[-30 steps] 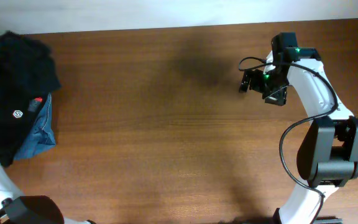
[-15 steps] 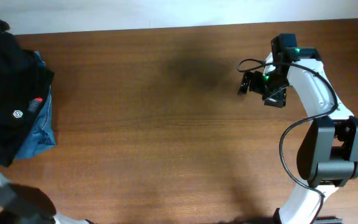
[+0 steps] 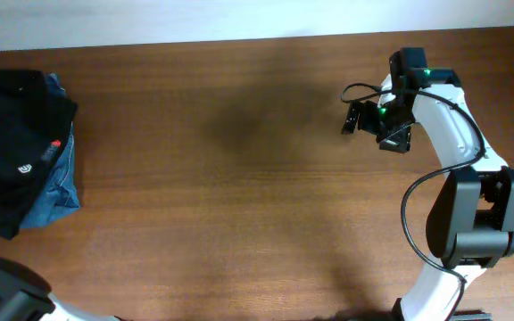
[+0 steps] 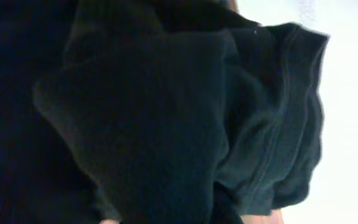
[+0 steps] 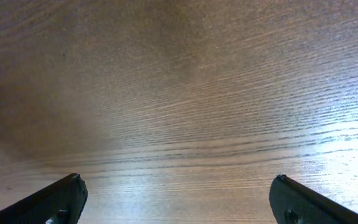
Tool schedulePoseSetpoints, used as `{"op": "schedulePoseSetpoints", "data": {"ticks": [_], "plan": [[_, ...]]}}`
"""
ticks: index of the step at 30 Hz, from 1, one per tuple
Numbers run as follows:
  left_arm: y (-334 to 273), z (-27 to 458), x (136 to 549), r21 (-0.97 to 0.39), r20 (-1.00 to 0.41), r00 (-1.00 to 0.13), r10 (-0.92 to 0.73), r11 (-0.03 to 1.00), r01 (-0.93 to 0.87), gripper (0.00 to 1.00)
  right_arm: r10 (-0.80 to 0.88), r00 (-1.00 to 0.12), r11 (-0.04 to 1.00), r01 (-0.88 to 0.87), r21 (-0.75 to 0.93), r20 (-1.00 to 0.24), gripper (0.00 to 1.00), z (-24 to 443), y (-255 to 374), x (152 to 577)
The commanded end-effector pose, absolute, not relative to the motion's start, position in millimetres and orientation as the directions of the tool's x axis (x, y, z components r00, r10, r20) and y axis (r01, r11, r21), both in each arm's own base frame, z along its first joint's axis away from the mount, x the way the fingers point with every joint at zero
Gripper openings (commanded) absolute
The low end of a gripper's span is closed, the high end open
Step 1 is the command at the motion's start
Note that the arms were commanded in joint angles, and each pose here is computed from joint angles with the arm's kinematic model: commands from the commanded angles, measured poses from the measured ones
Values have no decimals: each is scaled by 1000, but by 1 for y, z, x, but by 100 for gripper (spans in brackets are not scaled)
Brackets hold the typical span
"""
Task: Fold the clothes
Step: 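Place the bundle onto the clothes pile at left and release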
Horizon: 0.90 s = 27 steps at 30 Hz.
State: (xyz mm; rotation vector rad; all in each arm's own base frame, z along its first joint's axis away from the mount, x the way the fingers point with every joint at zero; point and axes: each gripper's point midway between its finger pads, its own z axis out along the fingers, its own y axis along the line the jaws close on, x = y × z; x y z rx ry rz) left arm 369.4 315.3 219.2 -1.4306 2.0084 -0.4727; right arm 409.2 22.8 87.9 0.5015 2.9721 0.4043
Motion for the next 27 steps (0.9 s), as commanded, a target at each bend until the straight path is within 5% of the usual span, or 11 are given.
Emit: {"op": "schedulePoseSetpoints", "data": {"ticks": [1, 6, 8, 11, 13, 27], "plan": [[326, 226, 355, -557, -355, -268, -896, 433, -709, 1, 327, -939, 911, 285, 297, -104, 99, 104, 23, 416], [326, 221, 357, -506, -377, -274, -885, 444, -740, 3, 326, -940, 906, 281, 317, -98, 99, 105, 27, 416], [325, 219, 358, -481, -387, -280, -879, 451, -752, 13, 325, -940, 906, 280, 317, -98, 99, 105, 27, 416], [319, 217, 365, -445, -402, -300, -865, 471, -762, 80, 326, -940, 906, 281, 317, -98, 99, 105, 27, 416], [316, 218, 370, -443, -411, -307, -858, 483, -755, 92, 325, -940, 906, 280, 317, -98, 99, 105, 27, 416], [309, 249, 383, -481, -490, -344, -801, 577, -659, 93, 325, -940, 906, 280, 317, -101, 99, 105, 26, 417]]}}
